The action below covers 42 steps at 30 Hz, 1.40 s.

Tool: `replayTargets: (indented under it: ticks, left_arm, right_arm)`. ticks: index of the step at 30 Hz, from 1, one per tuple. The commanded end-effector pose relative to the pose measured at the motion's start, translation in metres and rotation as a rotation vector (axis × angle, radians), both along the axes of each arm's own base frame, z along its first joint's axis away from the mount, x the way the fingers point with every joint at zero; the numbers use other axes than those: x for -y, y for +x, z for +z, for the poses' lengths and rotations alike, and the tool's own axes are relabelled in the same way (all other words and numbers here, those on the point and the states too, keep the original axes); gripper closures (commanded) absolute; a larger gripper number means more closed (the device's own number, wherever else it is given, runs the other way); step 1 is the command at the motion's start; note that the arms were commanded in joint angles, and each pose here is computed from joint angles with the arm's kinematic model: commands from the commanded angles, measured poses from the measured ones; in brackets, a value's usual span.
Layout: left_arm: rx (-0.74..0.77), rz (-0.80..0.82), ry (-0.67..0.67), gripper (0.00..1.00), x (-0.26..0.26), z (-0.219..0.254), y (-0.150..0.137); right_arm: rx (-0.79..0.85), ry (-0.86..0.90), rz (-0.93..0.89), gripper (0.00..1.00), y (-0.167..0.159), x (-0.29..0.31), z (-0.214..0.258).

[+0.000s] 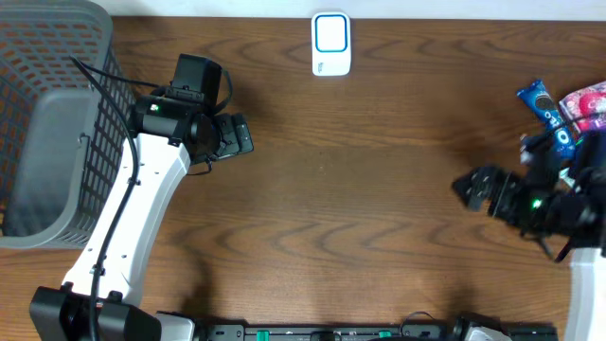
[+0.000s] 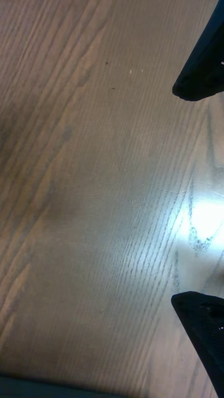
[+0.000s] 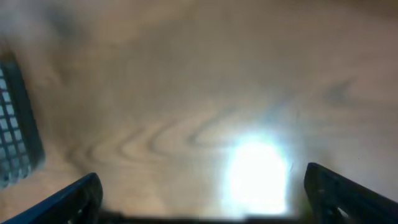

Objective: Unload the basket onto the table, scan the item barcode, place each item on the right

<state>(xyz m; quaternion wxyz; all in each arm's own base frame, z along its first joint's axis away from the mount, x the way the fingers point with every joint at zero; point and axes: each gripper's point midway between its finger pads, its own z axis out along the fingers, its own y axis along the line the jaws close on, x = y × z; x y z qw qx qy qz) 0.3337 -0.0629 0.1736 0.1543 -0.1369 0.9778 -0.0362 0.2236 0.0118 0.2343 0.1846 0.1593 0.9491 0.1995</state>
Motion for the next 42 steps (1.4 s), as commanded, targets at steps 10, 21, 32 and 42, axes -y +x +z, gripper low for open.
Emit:
replayTargets:
  ticks: [10,21,32,42]
  left_arm:
    - [-0.004,-0.009,0.019,0.02,-0.003,-0.001,0.000]
    - [-0.004,-0.009,0.019,0.02,-0.003,-0.001,0.000]
    - [-0.004,-0.009,0.019,0.02,-0.003,-0.001,0.000]
    - [-0.004,-0.009,0.019,0.02,-0.003,-0.001,0.000]
  right_arm:
    - [-0.383,0.100,-0.248,0.01,-0.051,-0.006,-0.079]
    - [-0.249,0.031,-0.084,0.01,-0.029,-0.013,-0.085]
    - [0.412,-0.129,0.422,0.01,0.005,-0.079,-0.068]
    - [0.820,-0.240,0.391,0.01,0.013,-0.069,-0.066]
